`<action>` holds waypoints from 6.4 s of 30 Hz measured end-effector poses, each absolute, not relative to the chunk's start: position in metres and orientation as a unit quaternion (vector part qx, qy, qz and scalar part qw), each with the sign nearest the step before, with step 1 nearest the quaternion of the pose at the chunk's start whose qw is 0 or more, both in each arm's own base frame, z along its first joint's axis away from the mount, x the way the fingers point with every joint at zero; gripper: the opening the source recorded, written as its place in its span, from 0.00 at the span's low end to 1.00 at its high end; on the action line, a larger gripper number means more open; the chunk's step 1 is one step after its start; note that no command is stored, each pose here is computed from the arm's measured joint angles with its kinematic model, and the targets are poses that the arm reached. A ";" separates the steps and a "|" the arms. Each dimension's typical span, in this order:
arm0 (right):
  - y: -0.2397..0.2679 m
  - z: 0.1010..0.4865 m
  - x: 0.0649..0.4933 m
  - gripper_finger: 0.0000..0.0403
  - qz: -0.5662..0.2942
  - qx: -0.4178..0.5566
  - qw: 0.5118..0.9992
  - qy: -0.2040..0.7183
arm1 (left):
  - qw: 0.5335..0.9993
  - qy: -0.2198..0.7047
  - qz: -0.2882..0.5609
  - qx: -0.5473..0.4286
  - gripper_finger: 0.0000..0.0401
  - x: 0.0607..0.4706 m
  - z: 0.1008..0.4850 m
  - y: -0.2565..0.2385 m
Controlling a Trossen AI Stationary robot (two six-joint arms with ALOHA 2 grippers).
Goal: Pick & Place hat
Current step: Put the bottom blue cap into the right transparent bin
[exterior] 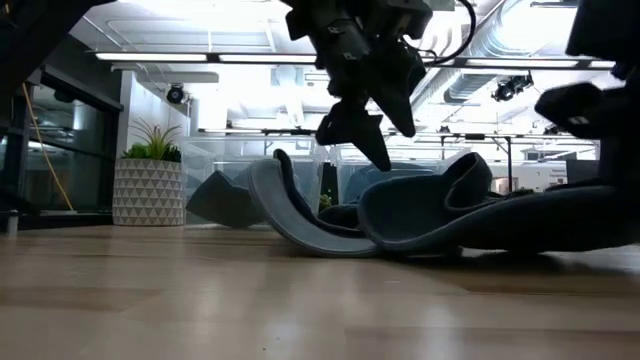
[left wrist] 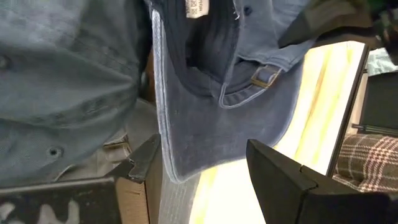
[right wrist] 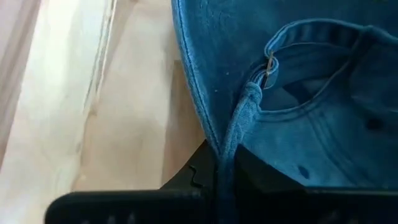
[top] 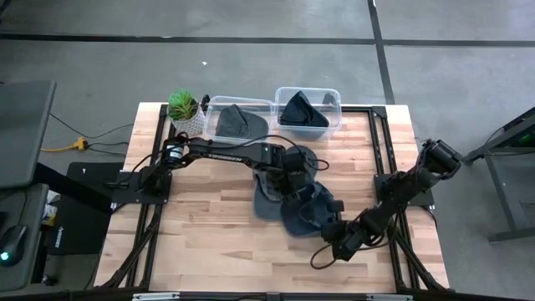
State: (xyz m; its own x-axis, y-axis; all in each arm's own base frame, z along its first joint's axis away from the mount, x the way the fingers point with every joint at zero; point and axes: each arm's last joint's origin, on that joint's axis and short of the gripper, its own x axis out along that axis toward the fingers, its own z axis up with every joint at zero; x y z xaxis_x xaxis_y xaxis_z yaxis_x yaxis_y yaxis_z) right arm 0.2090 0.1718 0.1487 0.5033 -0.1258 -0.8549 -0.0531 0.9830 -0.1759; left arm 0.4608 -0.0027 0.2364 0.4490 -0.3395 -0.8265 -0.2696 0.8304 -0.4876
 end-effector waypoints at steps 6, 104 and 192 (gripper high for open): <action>0.173 0.167 0.211 0.04 -0.026 -0.136 0.839 0.527 | 0.806 0.510 -0.024 -0.300 0.44 0.458 0.248 0.009; 0.107 0.277 0.243 0.02 -0.131 -0.466 0.656 0.579 | 0.897 0.296 -0.116 -0.306 0.71 0.450 0.298 0.162; 0.075 0.282 0.286 0.29 -0.202 -0.457 0.702 0.507 | 0.876 0.360 -0.108 -0.301 0.00 0.440 0.286 0.158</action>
